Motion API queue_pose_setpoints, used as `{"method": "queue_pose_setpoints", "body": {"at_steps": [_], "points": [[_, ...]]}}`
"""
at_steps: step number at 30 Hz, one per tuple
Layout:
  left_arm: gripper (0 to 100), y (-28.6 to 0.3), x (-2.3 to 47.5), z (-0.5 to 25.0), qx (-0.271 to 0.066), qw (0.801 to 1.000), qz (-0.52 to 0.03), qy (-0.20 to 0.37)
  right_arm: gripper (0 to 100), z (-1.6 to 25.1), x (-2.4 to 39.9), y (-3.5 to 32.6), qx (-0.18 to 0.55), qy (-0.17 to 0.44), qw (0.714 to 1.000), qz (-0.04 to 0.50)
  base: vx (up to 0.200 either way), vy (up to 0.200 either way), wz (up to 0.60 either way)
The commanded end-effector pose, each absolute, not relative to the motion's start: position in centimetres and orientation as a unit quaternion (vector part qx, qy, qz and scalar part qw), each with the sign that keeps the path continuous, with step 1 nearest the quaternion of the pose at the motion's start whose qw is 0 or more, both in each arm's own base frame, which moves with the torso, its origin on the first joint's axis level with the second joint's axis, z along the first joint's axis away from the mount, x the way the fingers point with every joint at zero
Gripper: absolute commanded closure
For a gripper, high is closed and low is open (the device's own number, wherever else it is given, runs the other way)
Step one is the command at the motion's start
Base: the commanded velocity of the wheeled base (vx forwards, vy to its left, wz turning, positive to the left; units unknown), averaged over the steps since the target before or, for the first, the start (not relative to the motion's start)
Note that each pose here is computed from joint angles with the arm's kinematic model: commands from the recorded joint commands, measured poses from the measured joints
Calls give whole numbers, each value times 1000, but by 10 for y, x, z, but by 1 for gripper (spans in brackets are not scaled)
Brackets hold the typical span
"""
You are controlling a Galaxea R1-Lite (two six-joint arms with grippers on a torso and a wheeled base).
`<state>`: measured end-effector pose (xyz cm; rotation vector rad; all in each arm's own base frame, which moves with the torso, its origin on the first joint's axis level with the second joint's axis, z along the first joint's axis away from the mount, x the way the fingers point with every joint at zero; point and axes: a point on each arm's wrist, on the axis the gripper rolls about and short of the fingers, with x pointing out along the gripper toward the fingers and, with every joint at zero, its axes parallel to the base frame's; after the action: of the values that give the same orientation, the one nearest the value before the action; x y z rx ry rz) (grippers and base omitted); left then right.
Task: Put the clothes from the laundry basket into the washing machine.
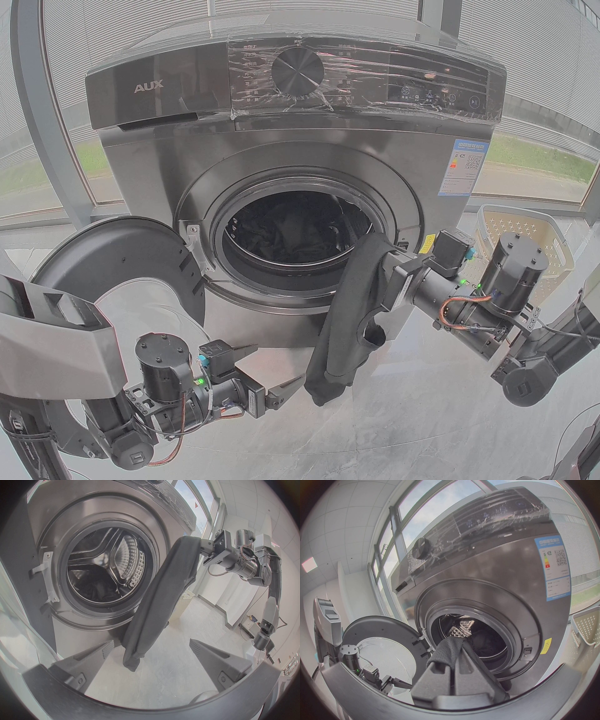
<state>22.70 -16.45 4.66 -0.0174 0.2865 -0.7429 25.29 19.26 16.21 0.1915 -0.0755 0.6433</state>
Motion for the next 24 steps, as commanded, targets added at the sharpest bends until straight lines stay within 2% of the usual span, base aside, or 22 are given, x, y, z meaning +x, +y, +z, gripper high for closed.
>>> {"method": "queue_pose_setpoints", "body": {"at_steps": [1,6,13,24], "points": [[0,-172,225,46,-8,917,-374,137,100,166,256,205,94,-32,944,316,0,0,0],[0,-177,220,43,-4,912,-384,144,100,162,263,213,89,-11,950,298,0,0,0],[0,-189,219,37,0,907,-396,146,100,161,279,224,97,-22,958,271,0,0,0],[0,-203,234,20,4,911,-385,148,100,172,285,229,123,-35,960,250,0,0,0]]}}
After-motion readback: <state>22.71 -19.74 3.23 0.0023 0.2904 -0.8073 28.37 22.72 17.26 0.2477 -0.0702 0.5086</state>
